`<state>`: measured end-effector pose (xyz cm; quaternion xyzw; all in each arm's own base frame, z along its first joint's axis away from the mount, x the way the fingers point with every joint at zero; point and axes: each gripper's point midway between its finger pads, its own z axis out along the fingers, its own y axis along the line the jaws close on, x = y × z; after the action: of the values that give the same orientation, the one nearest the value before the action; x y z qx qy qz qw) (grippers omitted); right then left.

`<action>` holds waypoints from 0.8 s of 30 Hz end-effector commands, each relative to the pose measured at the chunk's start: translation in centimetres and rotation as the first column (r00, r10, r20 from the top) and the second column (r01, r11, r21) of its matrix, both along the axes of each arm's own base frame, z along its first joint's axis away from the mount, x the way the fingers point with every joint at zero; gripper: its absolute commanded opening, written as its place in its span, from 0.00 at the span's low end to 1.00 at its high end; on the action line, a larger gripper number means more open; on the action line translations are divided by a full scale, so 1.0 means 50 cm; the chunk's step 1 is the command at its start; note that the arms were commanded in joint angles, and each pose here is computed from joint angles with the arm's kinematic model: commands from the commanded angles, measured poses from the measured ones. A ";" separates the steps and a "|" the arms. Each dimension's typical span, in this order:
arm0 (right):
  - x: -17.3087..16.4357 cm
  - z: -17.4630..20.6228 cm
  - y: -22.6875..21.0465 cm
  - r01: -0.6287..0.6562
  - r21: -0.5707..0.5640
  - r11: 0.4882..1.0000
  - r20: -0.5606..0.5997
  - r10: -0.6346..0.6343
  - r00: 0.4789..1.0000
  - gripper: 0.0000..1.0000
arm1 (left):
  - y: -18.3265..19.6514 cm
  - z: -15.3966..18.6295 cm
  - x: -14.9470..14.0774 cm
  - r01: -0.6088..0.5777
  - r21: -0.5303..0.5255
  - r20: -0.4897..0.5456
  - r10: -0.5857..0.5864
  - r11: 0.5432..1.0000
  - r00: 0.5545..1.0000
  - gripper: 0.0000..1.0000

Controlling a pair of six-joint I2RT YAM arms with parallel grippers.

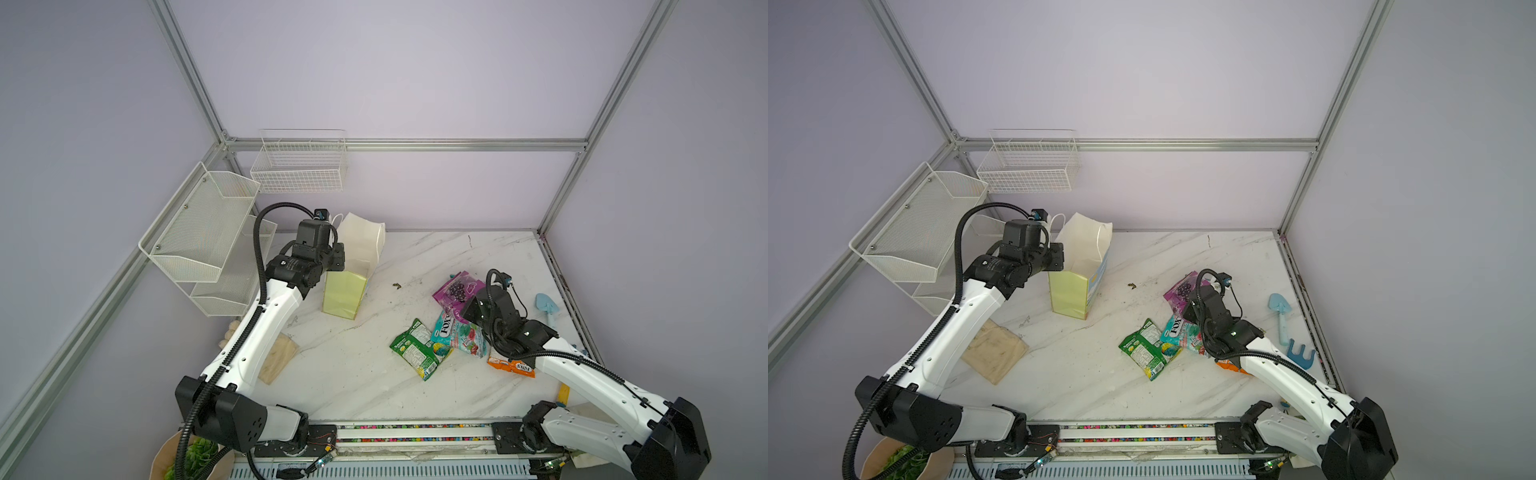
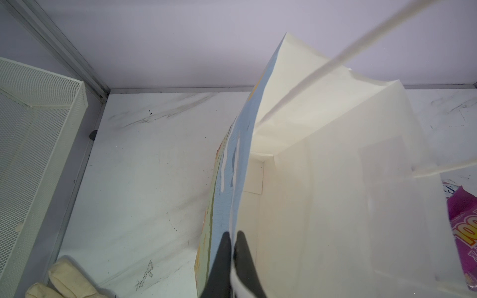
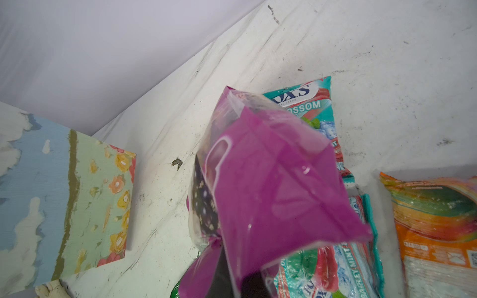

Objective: Place the snacks into the paper bag
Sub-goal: Pick up the paper bag from the top-center of the table.

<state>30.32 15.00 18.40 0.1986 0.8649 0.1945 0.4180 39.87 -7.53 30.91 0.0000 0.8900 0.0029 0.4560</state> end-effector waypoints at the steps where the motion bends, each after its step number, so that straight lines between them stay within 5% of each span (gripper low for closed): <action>1: 0.014 0.075 -0.004 0.027 0.043 0.999 0.118 -0.032 0.993 0.00 | 0.010 0.091 0.012 -0.025 0.061 0.107 0.018 0.998 0.994 0.00; 14: 0.000 0.086 -0.025 0.044 0.019 0.999 0.129 -0.047 0.991 0.00 | -0.039 0.027 0.016 -0.017 0.192 0.044 0.008 0.981 0.999 0.00; 24: -0.011 0.170 -0.046 0.050 0.006 0.999 0.197 -0.051 0.979 0.00 | -0.089 -0.029 -0.012 0.025 0.212 -0.001 -0.025 0.977 1.000 0.00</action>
<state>29.20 13.06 20.96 0.1924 0.8571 0.1739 0.4450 39.84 -11.94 29.21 0.0703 0.8895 0.0896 0.4424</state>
